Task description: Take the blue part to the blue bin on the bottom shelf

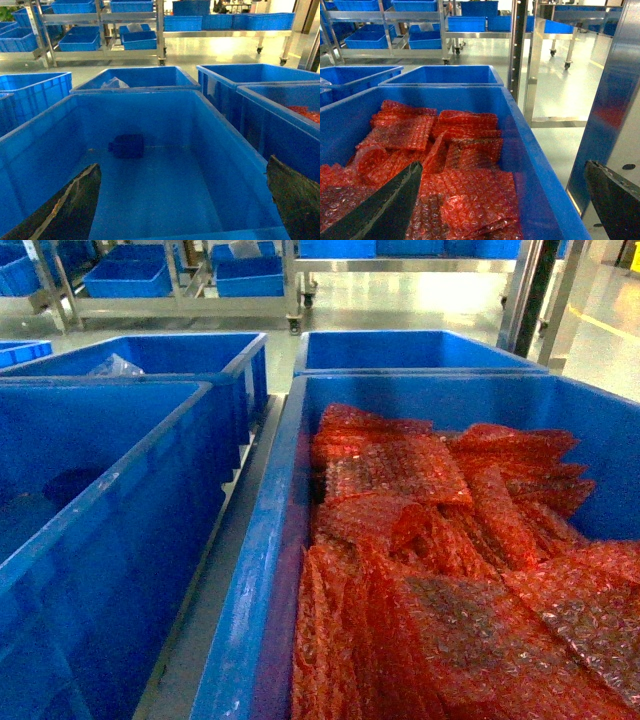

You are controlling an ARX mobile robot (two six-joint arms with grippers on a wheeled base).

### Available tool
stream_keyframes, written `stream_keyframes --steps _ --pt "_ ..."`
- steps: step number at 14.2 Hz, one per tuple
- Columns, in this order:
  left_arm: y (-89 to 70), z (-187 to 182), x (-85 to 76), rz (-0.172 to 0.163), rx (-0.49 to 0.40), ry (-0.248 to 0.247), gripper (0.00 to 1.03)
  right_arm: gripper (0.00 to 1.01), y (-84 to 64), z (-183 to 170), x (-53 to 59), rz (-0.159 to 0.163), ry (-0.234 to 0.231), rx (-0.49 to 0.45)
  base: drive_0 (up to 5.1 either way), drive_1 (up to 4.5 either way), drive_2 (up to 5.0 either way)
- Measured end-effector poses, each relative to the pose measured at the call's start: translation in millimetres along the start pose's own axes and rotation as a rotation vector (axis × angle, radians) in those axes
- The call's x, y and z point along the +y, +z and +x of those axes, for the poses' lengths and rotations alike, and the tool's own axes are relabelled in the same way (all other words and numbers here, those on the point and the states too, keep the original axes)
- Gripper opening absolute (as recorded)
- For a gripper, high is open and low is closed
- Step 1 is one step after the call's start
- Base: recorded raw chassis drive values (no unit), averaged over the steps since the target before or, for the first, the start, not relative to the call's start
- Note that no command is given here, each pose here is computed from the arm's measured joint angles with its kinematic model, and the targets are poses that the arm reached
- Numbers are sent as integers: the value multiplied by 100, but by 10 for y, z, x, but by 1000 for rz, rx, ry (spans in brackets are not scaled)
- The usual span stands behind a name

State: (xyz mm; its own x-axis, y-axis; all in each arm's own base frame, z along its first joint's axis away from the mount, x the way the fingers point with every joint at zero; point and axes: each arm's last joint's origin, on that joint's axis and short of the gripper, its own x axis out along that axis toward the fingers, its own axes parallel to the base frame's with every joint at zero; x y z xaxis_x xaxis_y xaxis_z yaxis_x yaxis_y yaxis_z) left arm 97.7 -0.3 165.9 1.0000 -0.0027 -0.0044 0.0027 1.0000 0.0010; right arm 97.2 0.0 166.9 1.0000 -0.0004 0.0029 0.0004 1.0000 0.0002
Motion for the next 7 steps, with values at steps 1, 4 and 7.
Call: stream_keyframes --steps 1,4,7 --pt "0 0 0 0 0 0 98 98 0 0 0 0 0 0 0 0 0" --pt "0 0 0 0 0 0 98 98 0 0 0 0 0 0 0 0 0" --pt "0 0 0 0 0 0 98 98 0 0 0 0 0 0 0 0 0"
